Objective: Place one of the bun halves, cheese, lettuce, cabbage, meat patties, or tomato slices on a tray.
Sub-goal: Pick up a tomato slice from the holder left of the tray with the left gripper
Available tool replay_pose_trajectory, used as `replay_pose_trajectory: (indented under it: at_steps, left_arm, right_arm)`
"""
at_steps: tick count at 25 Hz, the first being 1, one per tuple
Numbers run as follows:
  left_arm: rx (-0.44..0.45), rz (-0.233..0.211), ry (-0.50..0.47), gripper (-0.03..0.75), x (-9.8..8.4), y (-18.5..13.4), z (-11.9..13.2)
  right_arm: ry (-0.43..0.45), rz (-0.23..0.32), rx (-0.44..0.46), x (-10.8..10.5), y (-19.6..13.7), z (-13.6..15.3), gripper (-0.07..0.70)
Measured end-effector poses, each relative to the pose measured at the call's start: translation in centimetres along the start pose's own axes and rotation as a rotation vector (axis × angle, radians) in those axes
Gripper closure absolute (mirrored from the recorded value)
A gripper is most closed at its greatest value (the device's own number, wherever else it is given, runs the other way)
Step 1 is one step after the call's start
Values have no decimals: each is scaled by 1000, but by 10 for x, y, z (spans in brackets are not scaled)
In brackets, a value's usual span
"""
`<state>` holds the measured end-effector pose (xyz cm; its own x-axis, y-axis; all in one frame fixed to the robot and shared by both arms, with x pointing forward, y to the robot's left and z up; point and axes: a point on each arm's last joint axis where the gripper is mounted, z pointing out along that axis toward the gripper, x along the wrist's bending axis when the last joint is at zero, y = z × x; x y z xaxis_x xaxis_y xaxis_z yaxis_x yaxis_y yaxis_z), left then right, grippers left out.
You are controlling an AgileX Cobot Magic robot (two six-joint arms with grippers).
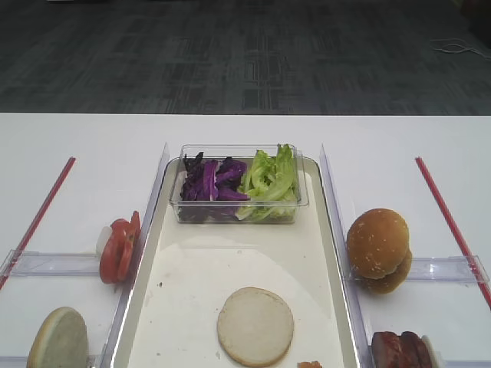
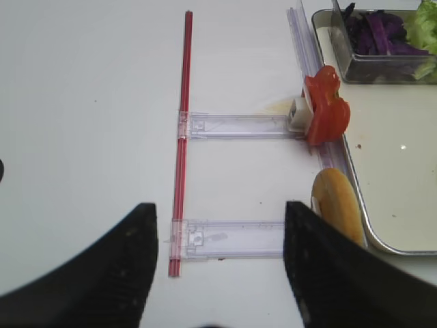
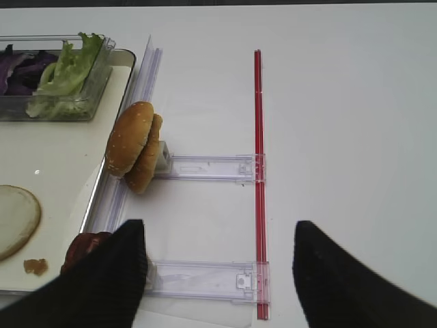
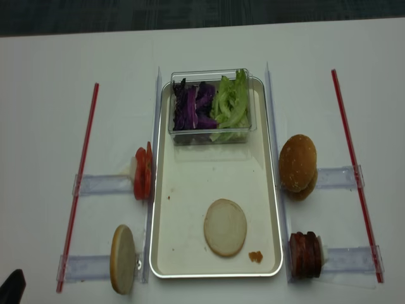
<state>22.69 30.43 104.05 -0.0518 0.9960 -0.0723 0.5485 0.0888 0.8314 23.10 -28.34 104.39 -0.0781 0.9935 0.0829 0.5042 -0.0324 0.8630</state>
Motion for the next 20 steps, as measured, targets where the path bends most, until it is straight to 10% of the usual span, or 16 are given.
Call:
replay_pose_trajectory:
  at_steps: [20]
  left_arm:
    - [194, 6, 16, 295, -2, 15, 24]
  right_arm:
    - [0, 0, -2, 0, 0, 0, 163]
